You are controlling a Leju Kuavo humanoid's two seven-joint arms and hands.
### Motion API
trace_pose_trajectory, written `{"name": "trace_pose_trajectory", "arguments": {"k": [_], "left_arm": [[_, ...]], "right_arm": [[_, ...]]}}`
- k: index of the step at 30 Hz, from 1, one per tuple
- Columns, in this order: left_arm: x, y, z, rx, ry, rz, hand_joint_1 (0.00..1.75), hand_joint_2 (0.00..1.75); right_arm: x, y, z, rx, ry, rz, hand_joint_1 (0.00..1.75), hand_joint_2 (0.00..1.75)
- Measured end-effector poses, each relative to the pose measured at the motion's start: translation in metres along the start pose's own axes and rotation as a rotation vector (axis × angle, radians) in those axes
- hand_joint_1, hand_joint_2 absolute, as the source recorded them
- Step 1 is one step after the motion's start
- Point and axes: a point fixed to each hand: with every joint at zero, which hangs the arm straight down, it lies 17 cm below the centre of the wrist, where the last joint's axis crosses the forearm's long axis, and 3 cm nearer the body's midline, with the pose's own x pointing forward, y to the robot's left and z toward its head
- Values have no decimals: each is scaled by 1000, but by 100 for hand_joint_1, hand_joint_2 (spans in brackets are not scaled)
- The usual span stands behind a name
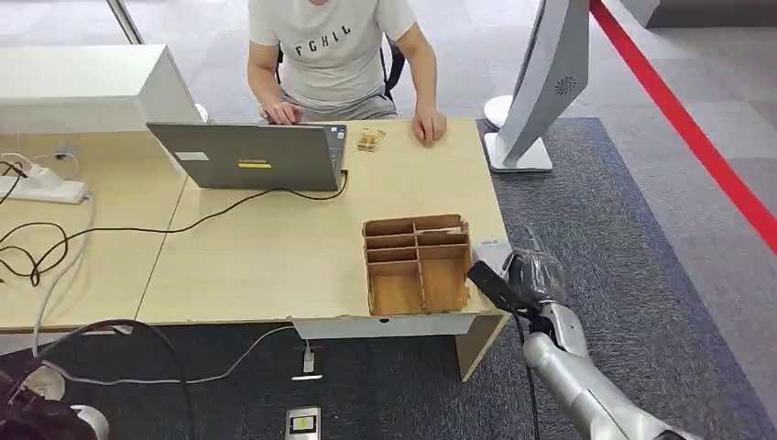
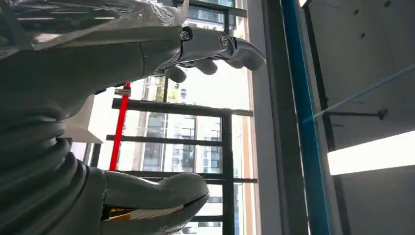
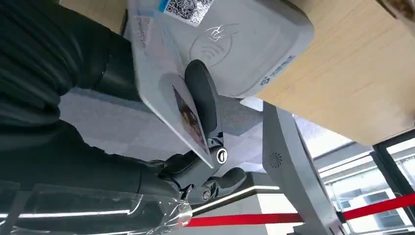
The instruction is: Pass the card to the sensor for recognition and then transmit it.
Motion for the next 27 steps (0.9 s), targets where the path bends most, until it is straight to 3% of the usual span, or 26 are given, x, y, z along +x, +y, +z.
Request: {"name": "trace_pose_trajectory", "arguments": {"k": [17,27], "left_arm": [[-2,-1,4,8,-7,38,0,175],[-7,-4,3,12,5,52,0,175]], "right_arm": [[13,-98,-34,-220,-26,14,175,175],[70,-142,-48,-310,-164,20,175,175]]}}
